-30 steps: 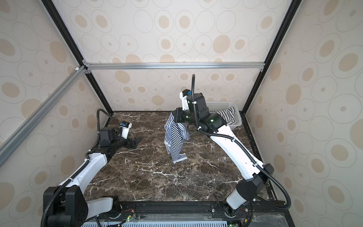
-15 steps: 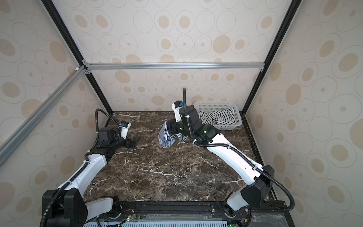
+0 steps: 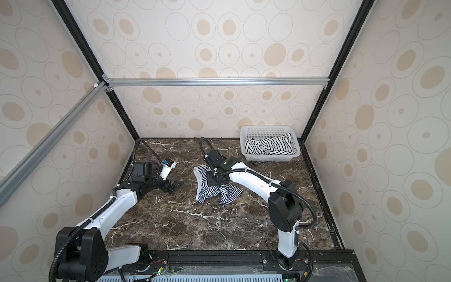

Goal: Fold and stack tank tops
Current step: Place the tank top at the center of the table.

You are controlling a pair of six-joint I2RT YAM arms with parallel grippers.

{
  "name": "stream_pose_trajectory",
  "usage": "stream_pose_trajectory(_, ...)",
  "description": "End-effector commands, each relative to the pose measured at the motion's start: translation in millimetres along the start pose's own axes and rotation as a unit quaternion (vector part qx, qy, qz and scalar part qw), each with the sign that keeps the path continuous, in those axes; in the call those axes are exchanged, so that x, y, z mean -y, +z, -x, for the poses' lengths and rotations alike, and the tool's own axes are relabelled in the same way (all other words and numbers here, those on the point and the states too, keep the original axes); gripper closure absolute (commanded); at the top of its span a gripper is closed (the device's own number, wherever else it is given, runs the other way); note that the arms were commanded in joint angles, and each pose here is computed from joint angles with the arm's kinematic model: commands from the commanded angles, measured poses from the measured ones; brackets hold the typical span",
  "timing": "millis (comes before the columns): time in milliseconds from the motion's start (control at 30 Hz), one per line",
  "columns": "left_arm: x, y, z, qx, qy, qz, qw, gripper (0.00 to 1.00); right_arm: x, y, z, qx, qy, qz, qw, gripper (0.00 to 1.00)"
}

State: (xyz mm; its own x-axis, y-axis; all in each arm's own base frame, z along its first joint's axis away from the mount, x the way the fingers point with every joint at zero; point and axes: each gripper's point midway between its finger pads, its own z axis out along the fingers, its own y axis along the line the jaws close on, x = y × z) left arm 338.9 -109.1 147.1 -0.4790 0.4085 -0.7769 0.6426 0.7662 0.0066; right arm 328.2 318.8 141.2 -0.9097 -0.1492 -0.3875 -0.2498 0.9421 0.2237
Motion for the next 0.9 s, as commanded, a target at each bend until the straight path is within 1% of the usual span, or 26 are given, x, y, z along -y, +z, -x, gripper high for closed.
stream_pose_trajectory(0,12,1,-8,-0.015,0.034,-0.011,0.999,0.01,-12,-4,4,-0.001,0.019,0.035,0.999,0.9)
stream_pose_trajectory(33,14,0,-8,-0.013,0.036,-0.013,0.999,0.01,-22,0,3,-0.008,0.026,0.06,0.998,0.89)
stream_pose_trajectory(133,17,-1,-6,-0.008,0.04,-0.009,0.999,0.01,-39,19,2,-0.026,0.047,0.101,0.993,0.89)
stream_pose_trajectory(200,12,-4,-3,0.001,0.04,0.01,0.999,0.01,-55,32,3,-0.041,0.059,0.137,0.988,0.89)
stream_pose_trajectory(233,4,-5,-2,0.0,0.039,0.034,0.999,0.01,-61,40,3,-0.052,0.064,0.148,0.985,0.88)
stream_pose_trajectory(267,-1,-7,-1,0.001,0.039,0.052,0.998,0.01,-68,48,2,-0.064,0.068,0.161,0.983,0.85)
stream_pose_trajectory(300,-5,-9,-1,0.001,0.039,0.064,0.997,0.01,-70,55,2,-0.072,0.072,0.162,0.981,0.78)
stream_pose_trajectory(367,-11,-13,2,0.002,0.041,0.085,0.996,0.01,-74,71,1,-0.088,0.076,0.164,0.98,0.57)
stream_pose_trajectory(433,-11,-17,3,0.004,0.042,0.089,0.995,0.01,-84,80,2,-0.095,0.076,0.188,0.975,0.47)
stream_pose_trajectory(533,-2,-20,5,0.007,0.041,0.066,0.997,0.01,-100,77,7,-0.086,0.071,0.233,0.966,0.34)
stream_pose_trajectory(567,4,-21,5,0.009,0.042,0.052,0.998,0.01,-102,73,11,-0.077,0.07,0.241,0.965,0.32)
stream_pose_trajectory(600,8,-21,6,0.01,0.043,0.041,0.998,0.01,-102,69,14,-0.068,0.066,0.244,0.965,0.31)
stream_pose_trajectory(633,15,-22,7,0.012,0.045,0.022,0.999,0.01,-101,64,17,-0.058,0.064,0.245,0.966,0.27)
stream_pose_trajectory(700,30,-22,8,0.016,0.053,-0.013,0.998,0.01,-96,54,26,-0.04,0.066,0.252,0.965,0.26)
stream_pose_trajectory(800,46,-18,7,0.01,0.07,-0.034,0.997,0.01,-93,34,36,-0.015,0.069,0.277,0.958,0.26)
stream_pose_trajectory(867,53,-13,6,0.005,0.076,-0.04,0.996,0.01,-87,18,39,0.002,0.067,0.275,0.959,0.26)
